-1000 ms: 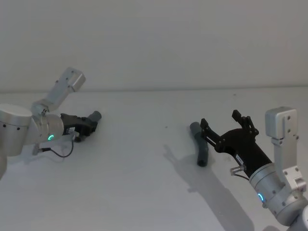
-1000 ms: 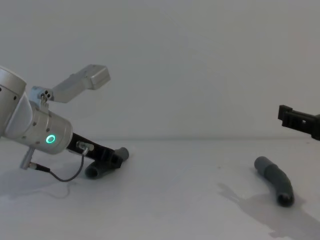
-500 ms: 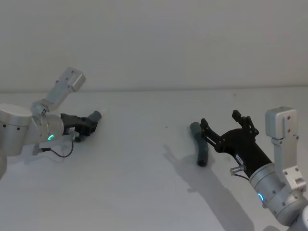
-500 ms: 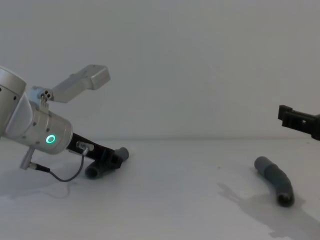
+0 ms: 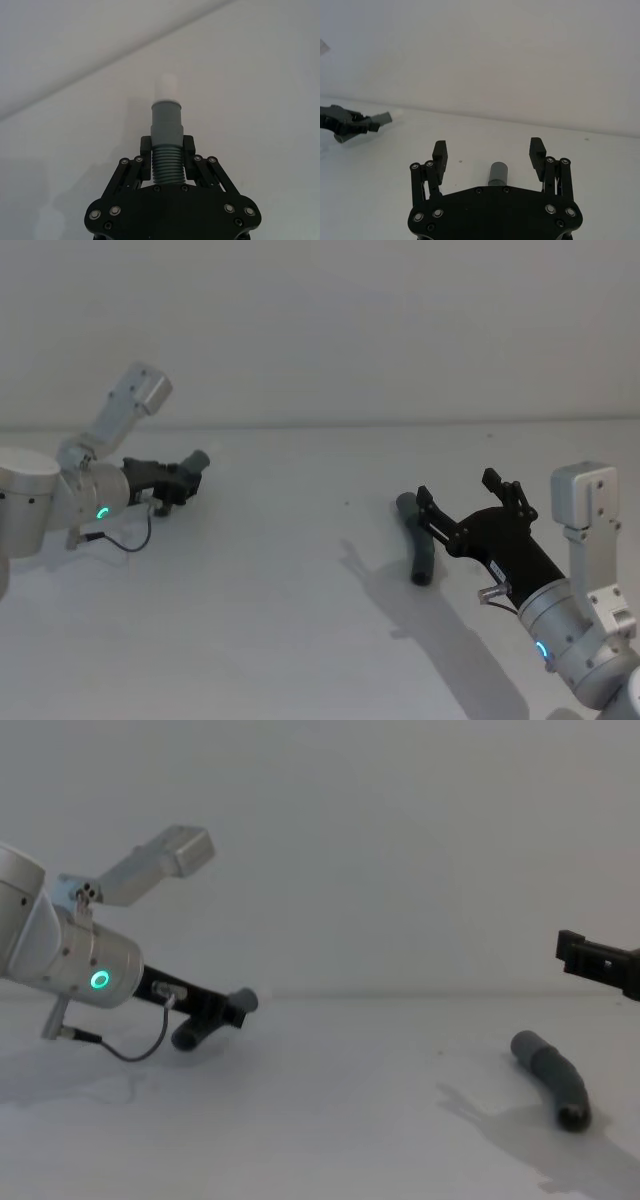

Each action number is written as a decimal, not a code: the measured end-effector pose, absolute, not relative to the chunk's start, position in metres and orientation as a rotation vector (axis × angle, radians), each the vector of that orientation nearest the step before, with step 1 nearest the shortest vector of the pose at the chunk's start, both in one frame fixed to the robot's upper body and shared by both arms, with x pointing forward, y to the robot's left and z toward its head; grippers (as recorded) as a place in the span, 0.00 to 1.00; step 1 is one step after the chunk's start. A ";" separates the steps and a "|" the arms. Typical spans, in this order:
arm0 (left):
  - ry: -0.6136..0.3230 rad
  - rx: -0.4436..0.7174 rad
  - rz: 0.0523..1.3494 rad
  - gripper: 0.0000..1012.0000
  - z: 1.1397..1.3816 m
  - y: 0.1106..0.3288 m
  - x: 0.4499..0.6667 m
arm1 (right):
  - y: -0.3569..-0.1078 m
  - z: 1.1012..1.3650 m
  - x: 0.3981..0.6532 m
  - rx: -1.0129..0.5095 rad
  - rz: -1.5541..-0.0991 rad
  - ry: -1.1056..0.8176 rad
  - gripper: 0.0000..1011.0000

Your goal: Use both hands to pick up one end of the pipe from the table, align the ends, and insert them.

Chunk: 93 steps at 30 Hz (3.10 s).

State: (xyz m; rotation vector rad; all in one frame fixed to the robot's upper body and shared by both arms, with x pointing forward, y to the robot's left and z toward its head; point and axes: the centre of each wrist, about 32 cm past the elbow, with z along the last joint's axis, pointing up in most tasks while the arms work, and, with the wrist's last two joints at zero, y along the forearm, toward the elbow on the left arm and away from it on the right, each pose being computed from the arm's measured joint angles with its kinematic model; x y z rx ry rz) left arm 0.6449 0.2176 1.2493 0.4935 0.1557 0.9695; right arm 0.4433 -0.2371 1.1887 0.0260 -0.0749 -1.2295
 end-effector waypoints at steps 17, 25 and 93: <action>0.036 0.310 0.889 0.33 1.275 0.229 0.646 | -0.237 1.189 0.443 0.024 -1.229 -0.075 0.99; -0.007 0.274 0.783 0.33 1.286 0.236 0.649 | -0.238 1.189 0.446 -0.024 -1.224 -0.060 0.99; -0.509 0.436 0.180 0.33 1.303 0.268 0.668 | -0.233 1.233 0.522 -0.477 -1.140 0.255 0.99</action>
